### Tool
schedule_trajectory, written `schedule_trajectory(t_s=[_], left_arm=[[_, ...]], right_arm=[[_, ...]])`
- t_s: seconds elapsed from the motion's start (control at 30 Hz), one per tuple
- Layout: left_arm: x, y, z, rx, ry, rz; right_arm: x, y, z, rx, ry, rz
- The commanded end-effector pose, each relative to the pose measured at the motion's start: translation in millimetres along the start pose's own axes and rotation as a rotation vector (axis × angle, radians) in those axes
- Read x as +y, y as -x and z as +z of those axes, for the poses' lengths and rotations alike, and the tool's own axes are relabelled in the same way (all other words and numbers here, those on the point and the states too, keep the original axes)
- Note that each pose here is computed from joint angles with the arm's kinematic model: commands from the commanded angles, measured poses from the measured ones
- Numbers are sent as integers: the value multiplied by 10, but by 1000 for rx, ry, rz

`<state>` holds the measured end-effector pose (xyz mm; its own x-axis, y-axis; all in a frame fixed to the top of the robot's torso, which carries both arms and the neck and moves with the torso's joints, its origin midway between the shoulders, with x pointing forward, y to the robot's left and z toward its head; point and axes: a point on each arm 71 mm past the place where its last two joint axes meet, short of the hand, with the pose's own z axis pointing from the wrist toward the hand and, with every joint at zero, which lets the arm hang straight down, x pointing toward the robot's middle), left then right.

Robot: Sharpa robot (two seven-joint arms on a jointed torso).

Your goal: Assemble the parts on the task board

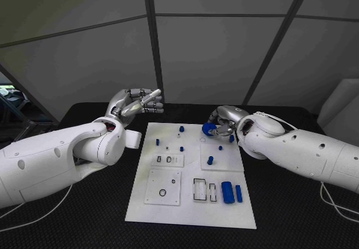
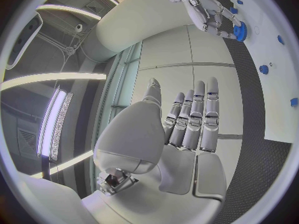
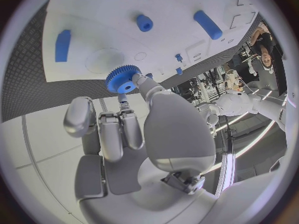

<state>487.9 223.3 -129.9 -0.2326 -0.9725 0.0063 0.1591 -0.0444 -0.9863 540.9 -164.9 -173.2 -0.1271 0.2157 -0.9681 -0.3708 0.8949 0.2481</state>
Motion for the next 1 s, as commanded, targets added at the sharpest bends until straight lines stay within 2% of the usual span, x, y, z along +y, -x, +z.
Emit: schedule_trajectory(t_s=[0.03,0.3,0.53,1.0], left_arm=[[-10,-10,0,13,-7,-3],[-8,-26,5,17,-6,-5],[-8,-37,9,19,-6,-6],[-5,-62,19,23,-5,-8]], right_arm=[[135,39,8,-50,36,-17],[504,-40,130,-40,104,-13],[716,-96,215,-30,136,-9],[897,-214,341,-1,144,-36]])
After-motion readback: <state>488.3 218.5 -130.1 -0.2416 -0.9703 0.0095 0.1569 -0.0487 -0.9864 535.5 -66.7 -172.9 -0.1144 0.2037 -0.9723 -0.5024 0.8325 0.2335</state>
